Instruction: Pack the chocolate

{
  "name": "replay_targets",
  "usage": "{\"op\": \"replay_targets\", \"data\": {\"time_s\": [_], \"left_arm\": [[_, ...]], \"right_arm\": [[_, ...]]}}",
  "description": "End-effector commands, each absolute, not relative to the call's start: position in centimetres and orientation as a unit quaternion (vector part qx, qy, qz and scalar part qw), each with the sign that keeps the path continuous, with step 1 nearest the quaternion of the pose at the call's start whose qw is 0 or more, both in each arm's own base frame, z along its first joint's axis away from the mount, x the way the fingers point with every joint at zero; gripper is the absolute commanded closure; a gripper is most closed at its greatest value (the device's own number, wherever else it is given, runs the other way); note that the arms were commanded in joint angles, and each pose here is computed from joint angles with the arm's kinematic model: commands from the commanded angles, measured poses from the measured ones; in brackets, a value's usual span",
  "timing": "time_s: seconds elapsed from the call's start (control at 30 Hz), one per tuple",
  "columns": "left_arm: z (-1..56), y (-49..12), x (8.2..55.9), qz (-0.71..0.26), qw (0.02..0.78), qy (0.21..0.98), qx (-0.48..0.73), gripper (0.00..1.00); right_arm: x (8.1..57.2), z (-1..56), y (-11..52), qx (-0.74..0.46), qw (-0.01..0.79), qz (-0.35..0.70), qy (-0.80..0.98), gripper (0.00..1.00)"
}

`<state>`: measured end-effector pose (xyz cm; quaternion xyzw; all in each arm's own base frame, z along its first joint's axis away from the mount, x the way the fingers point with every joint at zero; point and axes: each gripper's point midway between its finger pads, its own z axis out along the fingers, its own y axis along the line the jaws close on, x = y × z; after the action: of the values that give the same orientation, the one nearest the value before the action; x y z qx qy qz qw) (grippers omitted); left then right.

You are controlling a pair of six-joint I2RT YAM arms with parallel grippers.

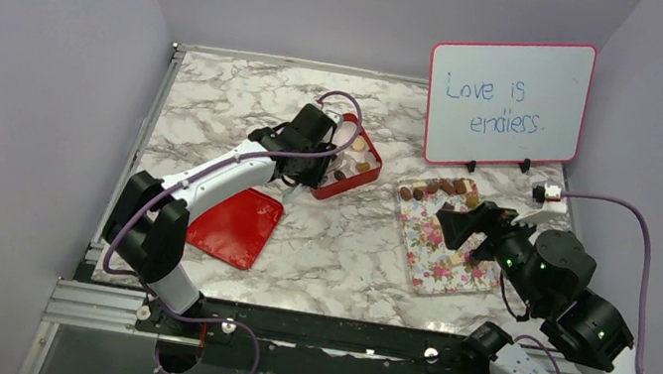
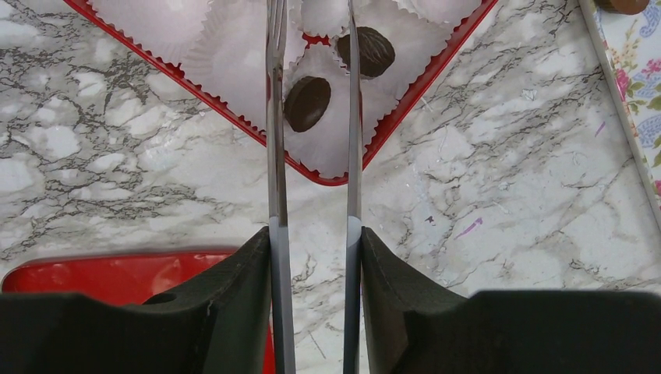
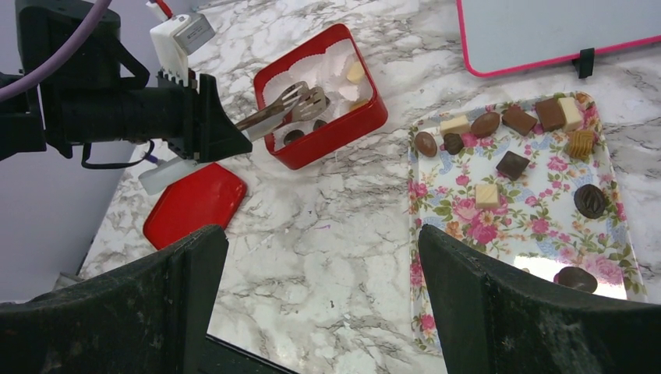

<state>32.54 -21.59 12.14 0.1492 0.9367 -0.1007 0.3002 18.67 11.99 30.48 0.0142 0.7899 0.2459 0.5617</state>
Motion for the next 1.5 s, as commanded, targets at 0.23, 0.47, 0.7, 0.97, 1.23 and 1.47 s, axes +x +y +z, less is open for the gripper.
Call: {"op": "replay_targets", "data": {"time_s": [0.23,0.47,0.7,0.97,1.23,1.47], "left_arm": [[15.5,-22.5,34.2,-0.125,0.345,0.918,0.151,0.58],[18.8,-22.1,34.1,-0.136,0.386,0.9,0.152,0.58],[21.3,-23.9,32.3,-0.21,0.392,0.879,0.174,0.61],[23.8,-25.5,30.5,-0.273,0.4,0.854,0.191,0.61],[23.7,-28.5,28.3,-0.307,0.4,0.835,0.221,0.61],[21.3,-33.4,25.1,-0.319,0.375,0.829,0.266,0.61]], "right_arm": [[18.2,30.7,12.4,0.005,0.556,0.262,0.789,0.02],[17.8,30.1,13.4,0.002,0.539,0.286,0.792,0.02],[17.8,30.4,13.2,0.006,0.539,0.285,0.793,0.02],[18.0,31.6,12.5,0.029,0.551,0.28,0.786,0.02],[18.7,32.2,12.4,0.038,0.555,0.269,0.786,0.02],[18.9,34.4,11.5,0.046,0.578,0.259,0.772,0.02]]}}
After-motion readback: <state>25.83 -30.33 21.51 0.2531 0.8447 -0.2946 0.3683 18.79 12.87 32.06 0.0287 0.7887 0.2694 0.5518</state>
